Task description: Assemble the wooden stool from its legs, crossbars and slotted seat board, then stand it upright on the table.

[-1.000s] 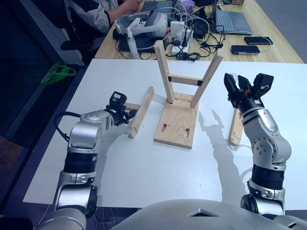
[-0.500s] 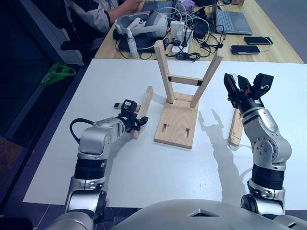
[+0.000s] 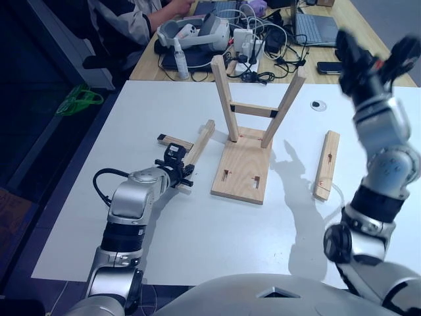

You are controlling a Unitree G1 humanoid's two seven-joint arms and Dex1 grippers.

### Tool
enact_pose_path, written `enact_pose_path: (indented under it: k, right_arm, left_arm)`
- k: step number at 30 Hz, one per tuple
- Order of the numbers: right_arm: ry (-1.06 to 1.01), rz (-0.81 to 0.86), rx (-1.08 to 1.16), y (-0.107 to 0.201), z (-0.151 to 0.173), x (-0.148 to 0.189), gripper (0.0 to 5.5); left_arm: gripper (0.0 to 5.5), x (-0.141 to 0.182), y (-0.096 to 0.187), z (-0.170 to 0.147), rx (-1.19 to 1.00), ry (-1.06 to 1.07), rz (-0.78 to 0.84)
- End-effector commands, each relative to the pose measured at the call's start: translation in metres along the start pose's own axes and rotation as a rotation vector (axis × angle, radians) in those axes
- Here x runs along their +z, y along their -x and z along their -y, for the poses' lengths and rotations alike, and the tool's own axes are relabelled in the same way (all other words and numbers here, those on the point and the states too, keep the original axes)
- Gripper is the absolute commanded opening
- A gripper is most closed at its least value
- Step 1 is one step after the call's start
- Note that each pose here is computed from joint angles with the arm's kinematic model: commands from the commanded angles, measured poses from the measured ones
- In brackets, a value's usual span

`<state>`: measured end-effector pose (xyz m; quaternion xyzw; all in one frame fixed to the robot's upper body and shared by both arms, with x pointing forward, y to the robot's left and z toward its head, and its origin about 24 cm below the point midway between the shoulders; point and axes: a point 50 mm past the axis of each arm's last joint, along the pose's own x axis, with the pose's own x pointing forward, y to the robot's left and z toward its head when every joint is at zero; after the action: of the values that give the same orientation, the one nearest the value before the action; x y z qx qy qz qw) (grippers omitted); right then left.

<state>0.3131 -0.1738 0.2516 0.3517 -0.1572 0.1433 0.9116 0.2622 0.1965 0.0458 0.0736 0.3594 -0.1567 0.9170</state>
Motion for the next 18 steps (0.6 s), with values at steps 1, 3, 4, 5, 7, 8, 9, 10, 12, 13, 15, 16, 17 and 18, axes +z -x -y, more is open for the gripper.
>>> enact_pose_path:
  k: [1, 3, 4, 5, 7, 8, 9, 10, 12, 13, 15, 16, 17, 18]
  right_arm:
    - [-0.226, 0.279, 0.317, -0.040, -0.081, 0.103, 2.89]
    - [-0.323, 0.374, 0.530, -0.045, -0.129, 0.143, 2.89]
    - [-0.366, 0.407, 0.657, -0.045, -0.158, 0.159, 2.89]
    - [-0.400, 0.423, 0.755, -0.044, -0.180, 0.169, 2.89]
    - [-0.435, 0.428, 0.881, -0.041, -0.207, 0.177, 2.89]
    - [-0.433, 0.424, 0.906, -0.041, -0.213, 0.177, 2.89]
    - [-0.428, 0.427, 0.919, -0.041, -0.216, 0.178, 2.89]
    - [-0.422, 0.435, 0.925, -0.042, -0.218, 0.179, 2.89]
    - [-0.406, 0.457, 0.985, -0.036, -0.224, 0.181, 2.89]
    - [-0.403, 0.456, 0.978, -0.038, -0.225, 0.180, 2.89]
    - [-0.394, 0.462, 0.976, -0.040, -0.227, 0.178, 2.89]
    - [-0.394, 0.466, 0.996, -0.038, -0.229, 0.179, 2.89]
    - [-0.370, 0.475, 1.022, -0.034, -0.231, 0.178, 2.89]
    - [-0.335, 0.468, 1.003, -0.036, -0.227, 0.173, 2.89]
  left_arm:
    - [1.02, 0.008, 0.000, -0.004, 0.012, 0.002, 0.038]
    - [1.02, 0.012, 0.002, -0.009, 0.036, 0.016, 0.062]
    - [1.02, 0.015, 0.003, -0.013, 0.054, 0.022, 0.081]
    - [1.02, 0.019, 0.004, -0.016, 0.070, 0.026, 0.098]
    - [1.02, 0.030, 0.008, -0.021, 0.093, 0.026, 0.136]
    - [1.02, 0.036, 0.012, -0.023, 0.106, 0.022, 0.161]
    - [1.02, 0.044, 0.015, -0.025, 0.119, 0.018, 0.188]
    - [1.02, 0.051, 0.018, -0.027, 0.129, 0.013, 0.213]
    - [1.02, 0.073, 0.025, -0.030, 0.157, 0.001, 0.298]
    - [1.02, 0.087, 0.030, -0.031, 0.174, -0.007, 0.351]
    - [1.02, 0.113, 0.042, -0.033, 0.216, -0.032, 0.454]
    - [1.02, 0.123, 0.047, -0.034, 0.231, -0.043, 0.494]
    - [1.02, 0.134, 0.053, -0.034, 0.241, -0.052, 0.544]
    - [1.02, 0.148, 0.061, -0.032, 0.247, -0.074, 0.609]
